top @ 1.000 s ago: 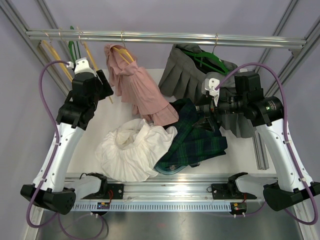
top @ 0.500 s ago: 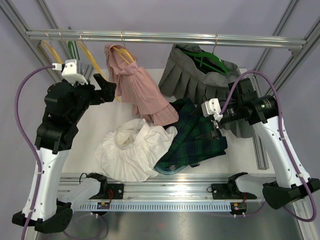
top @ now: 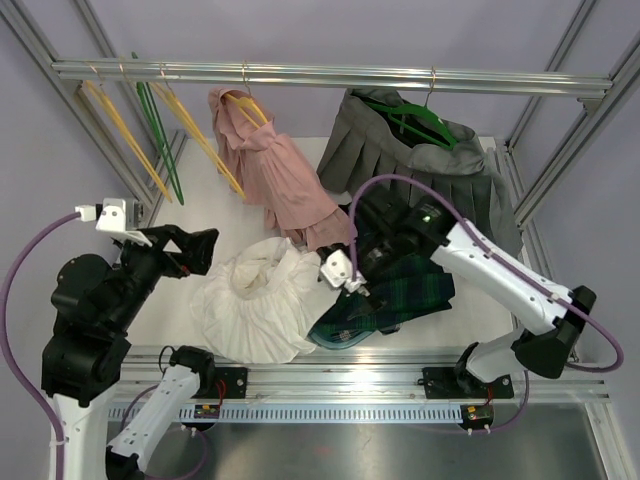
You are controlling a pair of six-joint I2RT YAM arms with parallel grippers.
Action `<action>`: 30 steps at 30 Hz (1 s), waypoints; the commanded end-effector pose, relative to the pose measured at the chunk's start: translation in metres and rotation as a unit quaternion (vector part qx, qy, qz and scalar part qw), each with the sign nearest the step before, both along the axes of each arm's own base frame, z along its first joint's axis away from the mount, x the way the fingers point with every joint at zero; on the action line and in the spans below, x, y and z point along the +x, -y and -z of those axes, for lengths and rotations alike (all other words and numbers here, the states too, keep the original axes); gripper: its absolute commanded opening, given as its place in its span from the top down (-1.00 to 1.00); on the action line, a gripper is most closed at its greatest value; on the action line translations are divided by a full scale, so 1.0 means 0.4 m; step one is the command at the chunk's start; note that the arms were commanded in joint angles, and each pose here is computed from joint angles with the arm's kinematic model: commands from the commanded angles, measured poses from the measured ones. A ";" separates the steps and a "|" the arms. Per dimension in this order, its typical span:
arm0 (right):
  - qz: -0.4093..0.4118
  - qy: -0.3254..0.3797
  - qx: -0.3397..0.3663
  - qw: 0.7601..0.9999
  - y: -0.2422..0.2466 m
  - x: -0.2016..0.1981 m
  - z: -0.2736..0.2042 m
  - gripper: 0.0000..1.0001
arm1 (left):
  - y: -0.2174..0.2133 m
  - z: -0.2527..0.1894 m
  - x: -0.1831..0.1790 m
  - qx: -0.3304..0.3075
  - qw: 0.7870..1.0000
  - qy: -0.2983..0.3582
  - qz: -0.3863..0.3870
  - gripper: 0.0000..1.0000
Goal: Remove the skirt from the hanger
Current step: Place the skirt into the basket
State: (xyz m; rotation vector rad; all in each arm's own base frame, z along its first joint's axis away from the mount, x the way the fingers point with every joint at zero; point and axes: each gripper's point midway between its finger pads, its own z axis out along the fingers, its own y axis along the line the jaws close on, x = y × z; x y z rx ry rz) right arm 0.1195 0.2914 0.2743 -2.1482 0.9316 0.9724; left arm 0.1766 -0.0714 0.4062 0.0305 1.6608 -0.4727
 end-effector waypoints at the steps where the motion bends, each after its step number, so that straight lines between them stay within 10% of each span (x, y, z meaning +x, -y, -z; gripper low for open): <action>1: 0.023 0.045 -0.028 0.998 -0.108 0.040 0.033 -0.99 | -0.017 0.048 -0.014 -0.002 1.000 -0.023 -0.018 -0.98; 23: 0.152 0.192 -0.076 0.967 -0.427 0.197 0.304 -0.97 | -0.162 0.116 -0.098 -0.006 0.986 -0.048 -0.162 -0.98; 30: 0.112 0.151 -0.118 0.975 -0.406 0.150 0.353 -0.35 | -0.163 0.123 -0.103 -0.013 0.985 -0.047 -0.163 -0.98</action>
